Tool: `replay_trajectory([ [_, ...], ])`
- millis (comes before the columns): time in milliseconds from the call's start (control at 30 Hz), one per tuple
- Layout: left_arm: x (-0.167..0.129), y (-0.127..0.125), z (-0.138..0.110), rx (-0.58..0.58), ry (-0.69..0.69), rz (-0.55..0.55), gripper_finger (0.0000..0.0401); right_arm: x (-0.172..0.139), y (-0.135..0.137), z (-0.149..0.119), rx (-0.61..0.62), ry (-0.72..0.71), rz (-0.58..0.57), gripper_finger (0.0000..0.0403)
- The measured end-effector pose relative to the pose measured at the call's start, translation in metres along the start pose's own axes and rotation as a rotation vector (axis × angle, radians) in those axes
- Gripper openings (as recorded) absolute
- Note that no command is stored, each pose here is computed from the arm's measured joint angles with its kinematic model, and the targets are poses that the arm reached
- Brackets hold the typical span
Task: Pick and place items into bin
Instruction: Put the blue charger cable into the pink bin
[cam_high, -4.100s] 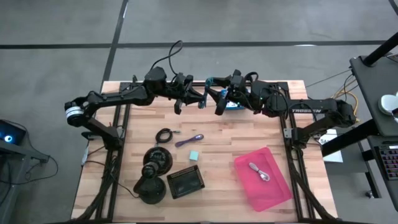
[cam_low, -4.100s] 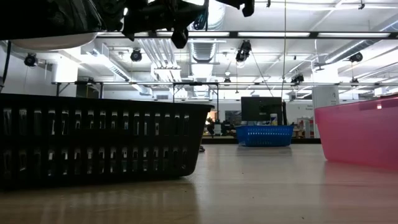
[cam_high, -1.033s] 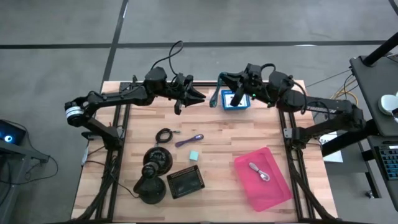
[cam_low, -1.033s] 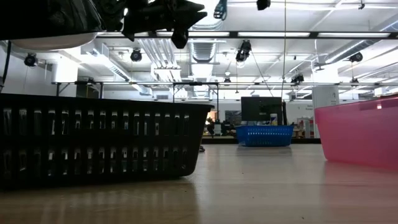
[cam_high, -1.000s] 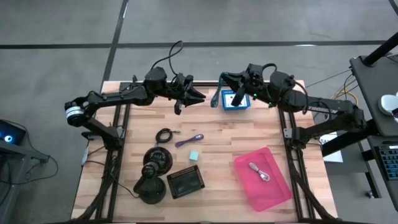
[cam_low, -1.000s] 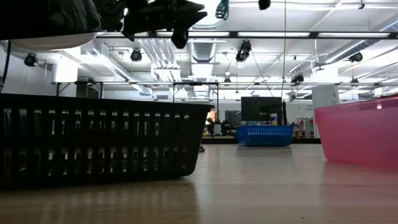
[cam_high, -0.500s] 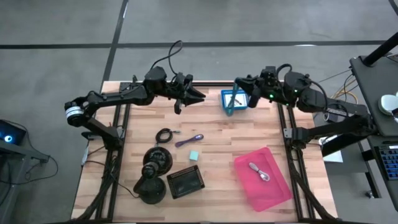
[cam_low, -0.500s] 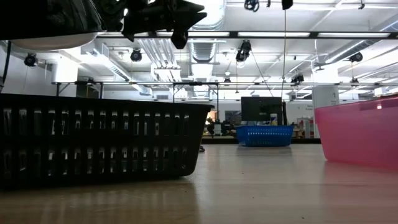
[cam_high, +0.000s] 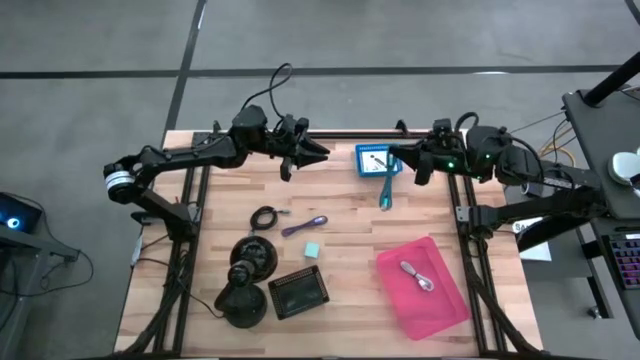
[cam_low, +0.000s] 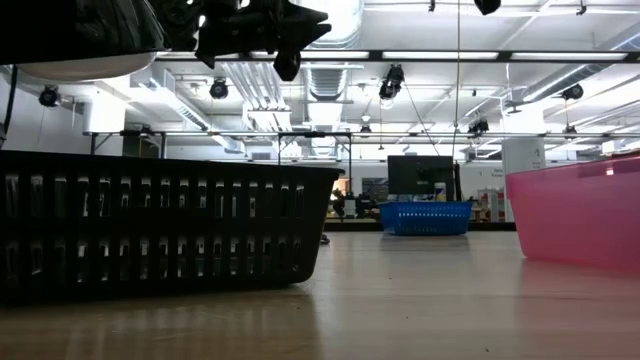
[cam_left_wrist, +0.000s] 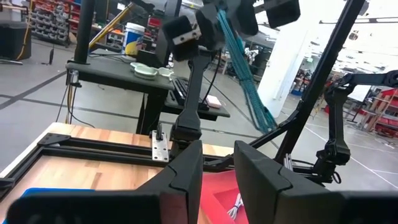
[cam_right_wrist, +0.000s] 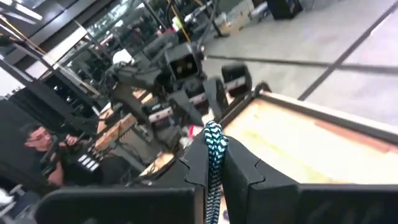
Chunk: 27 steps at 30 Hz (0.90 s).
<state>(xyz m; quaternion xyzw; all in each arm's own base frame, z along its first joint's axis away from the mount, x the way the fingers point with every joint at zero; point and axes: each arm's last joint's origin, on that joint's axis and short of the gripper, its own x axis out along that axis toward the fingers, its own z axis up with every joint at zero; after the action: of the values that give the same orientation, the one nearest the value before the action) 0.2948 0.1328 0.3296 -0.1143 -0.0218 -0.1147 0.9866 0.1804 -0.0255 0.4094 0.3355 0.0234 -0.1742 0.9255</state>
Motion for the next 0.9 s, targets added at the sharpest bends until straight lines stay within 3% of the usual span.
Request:
replay_trajectory([
  [900,-0.001,0.001,0.000,-0.001,0.001,0.003,0.0076,-0.017,0.007,-0.055,0.161,0.430,-0.111,0.0013],
])
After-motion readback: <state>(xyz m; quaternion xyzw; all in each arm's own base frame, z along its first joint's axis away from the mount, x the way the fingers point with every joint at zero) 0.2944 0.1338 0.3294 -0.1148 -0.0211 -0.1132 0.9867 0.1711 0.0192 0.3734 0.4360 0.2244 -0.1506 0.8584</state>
